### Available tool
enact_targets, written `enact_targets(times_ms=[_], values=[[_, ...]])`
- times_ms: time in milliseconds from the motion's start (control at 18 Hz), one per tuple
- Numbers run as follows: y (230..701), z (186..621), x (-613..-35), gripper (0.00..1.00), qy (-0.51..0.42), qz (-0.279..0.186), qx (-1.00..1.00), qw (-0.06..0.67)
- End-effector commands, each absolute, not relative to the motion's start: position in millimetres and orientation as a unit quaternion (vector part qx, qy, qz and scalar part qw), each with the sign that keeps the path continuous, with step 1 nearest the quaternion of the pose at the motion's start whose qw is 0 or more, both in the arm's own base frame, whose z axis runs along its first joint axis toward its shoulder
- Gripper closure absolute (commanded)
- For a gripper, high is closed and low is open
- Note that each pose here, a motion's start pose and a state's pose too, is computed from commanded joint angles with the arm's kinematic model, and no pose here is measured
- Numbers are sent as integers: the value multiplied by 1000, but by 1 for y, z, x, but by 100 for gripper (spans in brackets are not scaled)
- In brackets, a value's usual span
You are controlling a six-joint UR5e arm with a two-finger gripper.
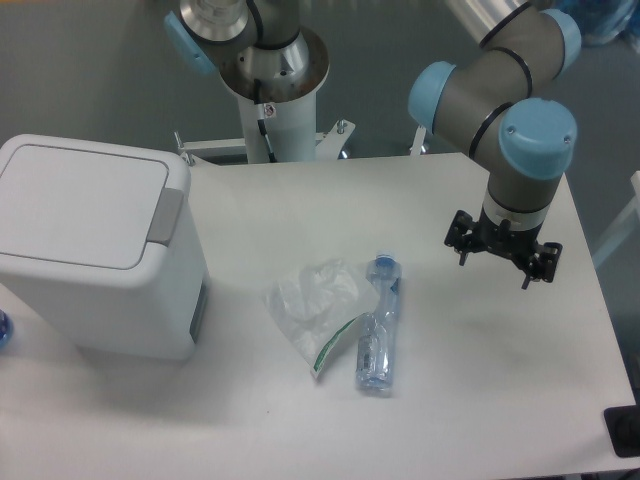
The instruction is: Open the trash can
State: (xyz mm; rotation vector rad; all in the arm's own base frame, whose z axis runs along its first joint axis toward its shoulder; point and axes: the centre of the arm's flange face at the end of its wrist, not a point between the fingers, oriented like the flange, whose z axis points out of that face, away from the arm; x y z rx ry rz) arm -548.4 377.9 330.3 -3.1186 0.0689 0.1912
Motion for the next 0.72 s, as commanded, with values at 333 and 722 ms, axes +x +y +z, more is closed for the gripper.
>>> enact_targets(times_ms=[333, 722], values=[[376, 340, -556, 0, 20, 70, -997, 17], [373, 325, -548, 0, -70, 37, -996, 41]])
